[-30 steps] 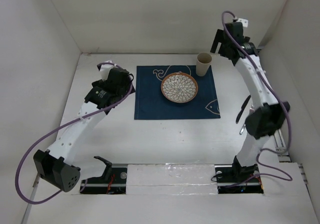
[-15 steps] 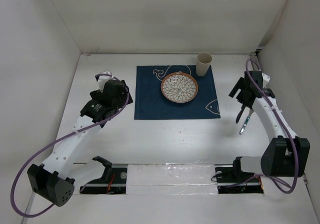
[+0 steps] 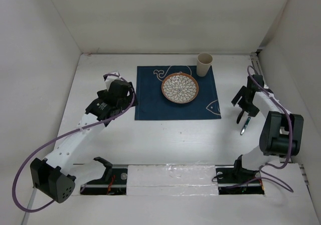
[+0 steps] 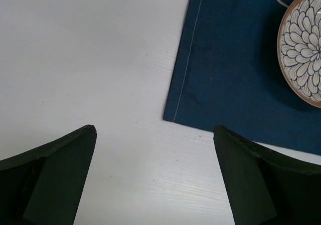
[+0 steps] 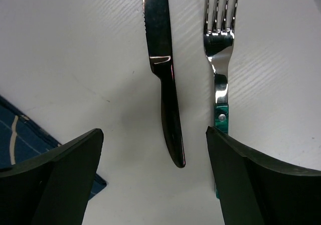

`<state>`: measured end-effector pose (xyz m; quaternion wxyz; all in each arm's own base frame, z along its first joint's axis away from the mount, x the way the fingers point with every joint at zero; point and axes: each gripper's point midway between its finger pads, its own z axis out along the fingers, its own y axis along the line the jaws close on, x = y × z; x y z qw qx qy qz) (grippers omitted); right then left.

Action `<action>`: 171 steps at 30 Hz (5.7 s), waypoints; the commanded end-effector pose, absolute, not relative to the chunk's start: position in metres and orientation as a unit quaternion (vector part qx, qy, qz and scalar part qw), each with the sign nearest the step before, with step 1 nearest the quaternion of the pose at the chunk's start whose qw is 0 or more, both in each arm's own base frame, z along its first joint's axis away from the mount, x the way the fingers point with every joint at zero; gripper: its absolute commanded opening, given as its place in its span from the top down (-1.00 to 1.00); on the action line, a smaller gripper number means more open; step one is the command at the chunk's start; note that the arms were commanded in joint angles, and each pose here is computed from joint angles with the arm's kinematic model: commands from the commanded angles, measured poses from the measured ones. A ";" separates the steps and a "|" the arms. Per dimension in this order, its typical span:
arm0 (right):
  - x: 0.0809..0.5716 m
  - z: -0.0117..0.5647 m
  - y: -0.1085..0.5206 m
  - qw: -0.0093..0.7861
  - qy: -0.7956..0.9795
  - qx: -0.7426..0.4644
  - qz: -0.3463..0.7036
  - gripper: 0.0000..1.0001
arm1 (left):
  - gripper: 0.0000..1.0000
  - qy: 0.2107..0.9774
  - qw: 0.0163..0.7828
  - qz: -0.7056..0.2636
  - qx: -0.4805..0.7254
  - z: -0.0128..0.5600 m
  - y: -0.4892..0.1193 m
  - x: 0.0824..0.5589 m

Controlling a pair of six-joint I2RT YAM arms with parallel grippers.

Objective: Set the dinner table for one person

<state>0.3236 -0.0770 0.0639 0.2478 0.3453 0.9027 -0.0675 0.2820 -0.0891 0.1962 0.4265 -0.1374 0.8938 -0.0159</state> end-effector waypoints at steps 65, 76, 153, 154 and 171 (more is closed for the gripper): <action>0.434 0.086 0.074 0.271 0.956 0.107 0.034 1.00 | -1.00 0.896 0.424 0.008 -0.135 0.189 -0.086 0.285; 0.433 0.055 0.098 0.241 0.967 0.080 0.032 1.00 | -1.00 0.897 0.420 0.010 -0.134 0.187 -0.087 0.286; 0.456 0.148 0.293 0.337 0.932 0.026 0.130 1.00 | -1.00 0.838 0.486 0.050 -0.242 0.228 -0.037 0.279; 0.455 0.145 0.304 0.332 0.933 0.021 0.137 1.00 | -1.00 0.840 0.483 0.054 -0.241 0.225 -0.038 0.280; 0.470 0.096 0.399 0.304 0.928 0.016 0.214 1.00 | -1.00 0.853 0.468 0.054 -0.225 0.218 -0.044 0.283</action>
